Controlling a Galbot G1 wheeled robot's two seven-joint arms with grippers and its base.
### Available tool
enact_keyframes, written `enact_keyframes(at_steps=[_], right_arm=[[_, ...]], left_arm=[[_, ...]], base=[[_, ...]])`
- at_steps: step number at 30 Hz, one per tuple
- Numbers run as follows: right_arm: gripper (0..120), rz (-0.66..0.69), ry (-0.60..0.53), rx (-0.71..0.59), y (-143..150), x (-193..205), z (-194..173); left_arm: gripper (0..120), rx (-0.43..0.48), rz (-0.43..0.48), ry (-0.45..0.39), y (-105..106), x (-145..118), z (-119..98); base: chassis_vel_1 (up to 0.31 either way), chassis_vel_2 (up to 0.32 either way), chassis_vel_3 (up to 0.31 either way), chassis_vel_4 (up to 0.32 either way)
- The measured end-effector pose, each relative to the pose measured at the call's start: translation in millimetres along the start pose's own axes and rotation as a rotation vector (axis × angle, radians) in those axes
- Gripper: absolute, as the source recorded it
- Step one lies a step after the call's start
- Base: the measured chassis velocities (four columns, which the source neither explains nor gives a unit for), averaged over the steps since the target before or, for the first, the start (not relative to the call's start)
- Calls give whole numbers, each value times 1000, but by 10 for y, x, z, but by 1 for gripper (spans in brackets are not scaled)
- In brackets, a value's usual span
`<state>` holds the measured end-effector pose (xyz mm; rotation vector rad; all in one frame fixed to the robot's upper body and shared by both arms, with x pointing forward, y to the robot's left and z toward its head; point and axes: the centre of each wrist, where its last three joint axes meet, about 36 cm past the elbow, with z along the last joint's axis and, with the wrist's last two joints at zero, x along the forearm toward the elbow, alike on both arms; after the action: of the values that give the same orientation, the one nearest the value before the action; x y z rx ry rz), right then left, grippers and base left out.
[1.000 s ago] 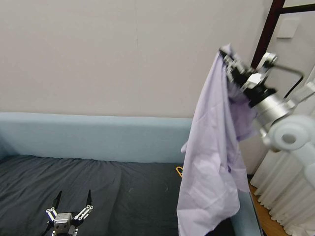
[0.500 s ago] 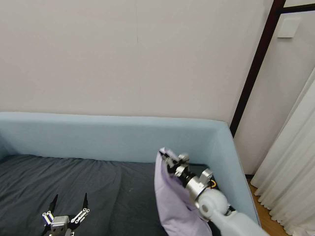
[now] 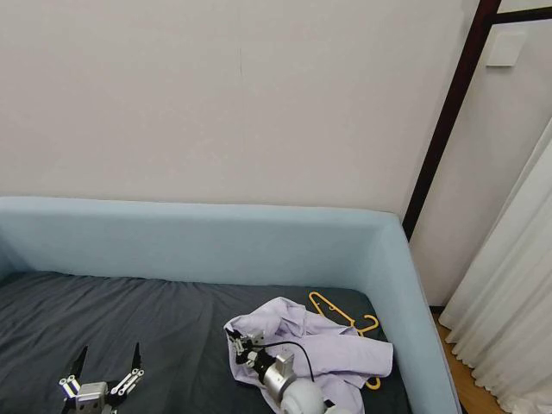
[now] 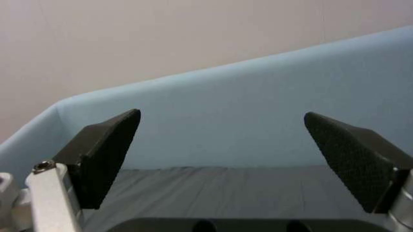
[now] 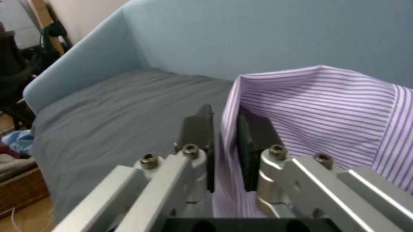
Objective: Pick up the clothes from the sofa and hang them on the clothes hanger.
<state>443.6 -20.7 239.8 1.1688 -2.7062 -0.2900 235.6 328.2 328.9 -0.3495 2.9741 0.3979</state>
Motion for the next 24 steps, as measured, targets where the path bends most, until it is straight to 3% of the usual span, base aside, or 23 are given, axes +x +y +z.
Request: enact_keyframes(at_steps=[6, 12, 17, 24], right_arm=[[35, -123, -1, 31, -86, 175, -43], [60, -408, -9, 111, -587, 456, -185], [77, -556, -6, 152, -921, 573, -339], [98, -520, 50, 262, -1034, 619, -390]], left_arm=[[100, 3, 2, 0, -7, -32, 36], [100, 17, 9, -3, -89, -55, 35], [100, 18, 9, -3, -112, -60, 30], [100, 17, 11, -4, -137, -48, 8]], base=[[0, 0, 0, 0], [0, 0, 0, 0], [0, 0, 0, 0], [0, 0, 0, 0]])
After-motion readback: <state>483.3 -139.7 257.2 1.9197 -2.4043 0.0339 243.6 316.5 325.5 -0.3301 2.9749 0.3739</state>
